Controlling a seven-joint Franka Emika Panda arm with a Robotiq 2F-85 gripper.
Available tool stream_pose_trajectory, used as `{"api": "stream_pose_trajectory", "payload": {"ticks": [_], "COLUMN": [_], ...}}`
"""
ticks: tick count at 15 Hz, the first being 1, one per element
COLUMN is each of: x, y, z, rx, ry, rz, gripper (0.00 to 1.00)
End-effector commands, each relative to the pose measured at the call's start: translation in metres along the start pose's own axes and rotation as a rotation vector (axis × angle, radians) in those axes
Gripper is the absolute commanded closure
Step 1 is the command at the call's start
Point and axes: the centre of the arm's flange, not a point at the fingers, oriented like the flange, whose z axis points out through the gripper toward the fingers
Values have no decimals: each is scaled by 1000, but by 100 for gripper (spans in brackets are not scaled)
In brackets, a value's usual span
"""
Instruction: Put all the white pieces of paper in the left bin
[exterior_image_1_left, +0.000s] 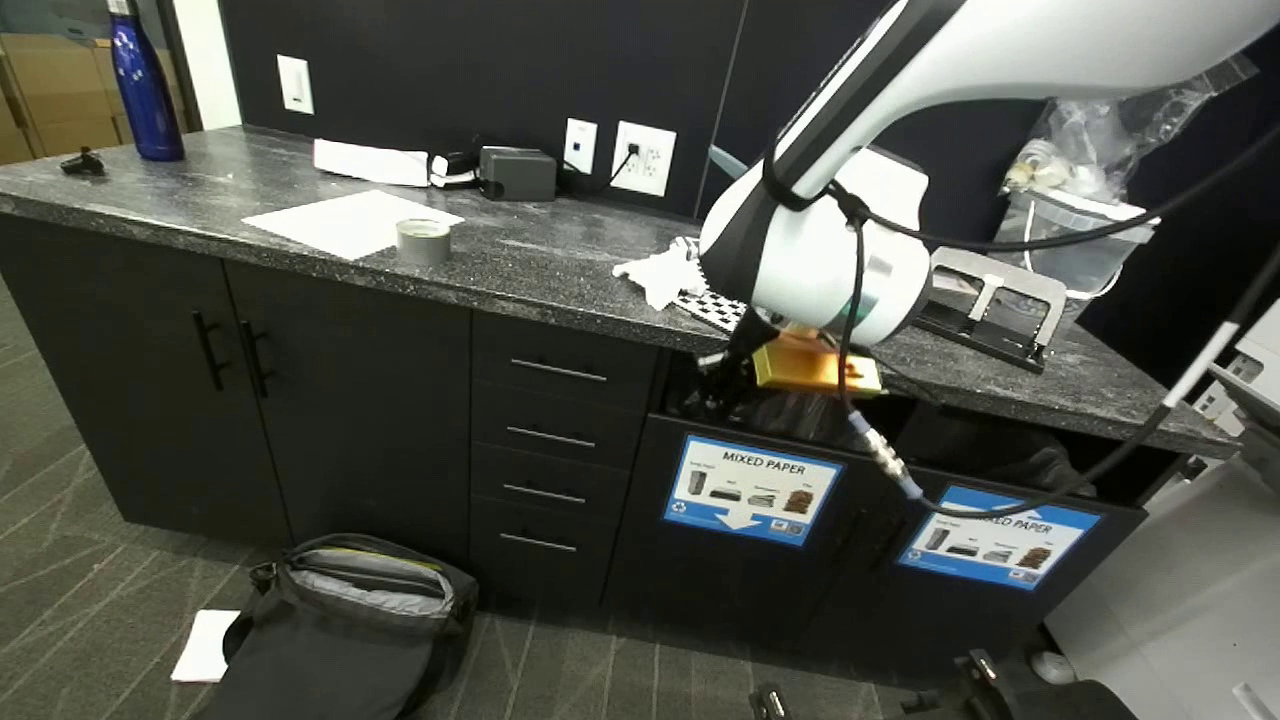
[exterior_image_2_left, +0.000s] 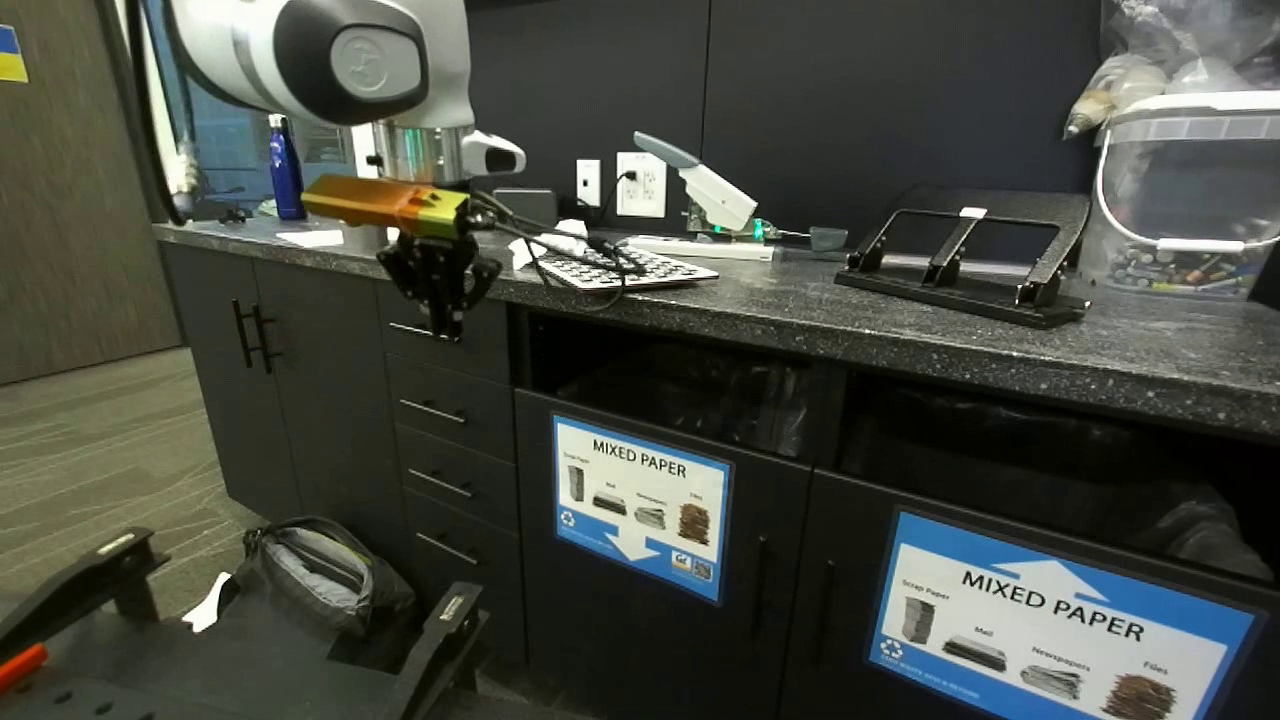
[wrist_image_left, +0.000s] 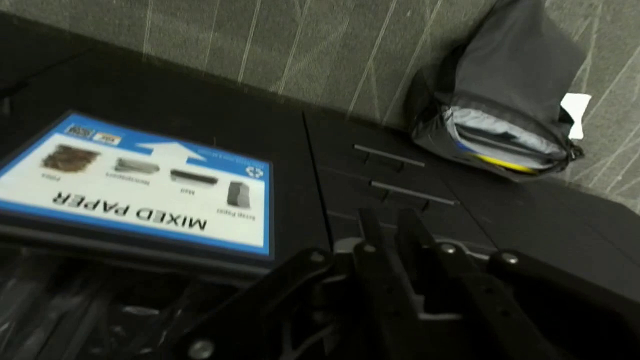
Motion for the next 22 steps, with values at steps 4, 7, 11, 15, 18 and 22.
{"api": "stream_pose_trajectory", "payload": {"ticks": [4,7,11,15,18,22], "x": [138,197,250,268,281,306], "y": [-27,-42,-52,-31,-10,12], "z": [-97,-139,-145,-87,-44,-21], "rx": [32,51,68,34,1,-20], "ry": [145,198,239,225,216,222], "rz": [42,76,127,145,159,170], "gripper": [27,4,0,0,0,0]}}
